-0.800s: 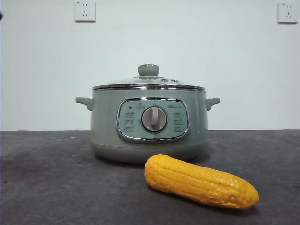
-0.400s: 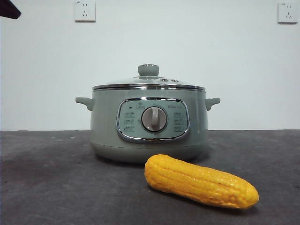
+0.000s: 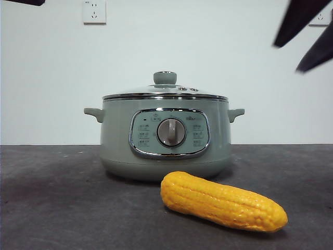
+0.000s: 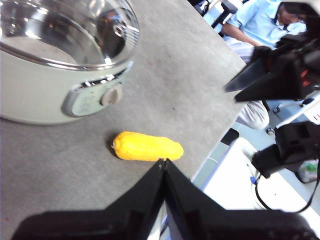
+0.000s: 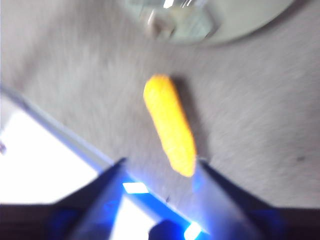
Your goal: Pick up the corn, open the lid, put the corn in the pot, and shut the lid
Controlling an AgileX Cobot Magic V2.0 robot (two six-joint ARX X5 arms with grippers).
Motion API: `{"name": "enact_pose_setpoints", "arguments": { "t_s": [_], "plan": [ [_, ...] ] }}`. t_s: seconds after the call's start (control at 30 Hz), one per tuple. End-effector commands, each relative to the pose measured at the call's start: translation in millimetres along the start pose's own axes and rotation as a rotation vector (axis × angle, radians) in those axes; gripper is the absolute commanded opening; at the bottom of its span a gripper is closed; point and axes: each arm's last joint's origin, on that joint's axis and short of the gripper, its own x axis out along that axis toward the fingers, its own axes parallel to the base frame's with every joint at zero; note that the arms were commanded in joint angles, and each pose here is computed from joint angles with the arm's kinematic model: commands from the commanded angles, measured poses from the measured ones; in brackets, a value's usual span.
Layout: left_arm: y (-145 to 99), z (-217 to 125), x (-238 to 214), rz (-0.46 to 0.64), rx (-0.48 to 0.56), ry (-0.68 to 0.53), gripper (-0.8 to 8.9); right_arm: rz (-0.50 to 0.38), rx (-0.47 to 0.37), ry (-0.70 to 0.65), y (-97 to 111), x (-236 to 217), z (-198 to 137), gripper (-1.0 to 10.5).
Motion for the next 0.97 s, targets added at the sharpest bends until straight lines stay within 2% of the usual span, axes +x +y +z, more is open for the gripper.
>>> {"name": "enact_pose_setpoints", "arguments": {
  "t_s": [0.03,0.17,0.27,0.37,0.5,0.67,0.97],
  "plan": [
    [-3,-1,1,-0.019,0.005,0.016,-0.05,-0.028,-0.052,0.074,11,20,2,4.0],
    [-5,-2,3,-0.035,0.012,0.030,-0.05,-0.103,-0.170,0.202,32,60,0,4.2],
    [-6,-2,3,-0.036,0.012,0.030,-0.05,-0.119,-0.208,0.243,38,78,-1,4.6],
    [-6,-2,3,-0.036,0.009,0.033,-0.05,-0.123,-0.225,0.278,42,92,-1,5.4],
    [-5,-3,3,-0.034,-0.001,0.045,-0.05,-0.133,-0.227,0.304,42,108,3,5.4],
    [-5,-4,3,-0.033,-0.005,0.051,-0.05,-0.192,-0.244,0.299,39,127,8,5.4],
    [-5,-4,3,-0.033,-0.002,0.050,-0.05,-0.199,-0.287,0.343,35,163,12,5.3]
  ]
}}
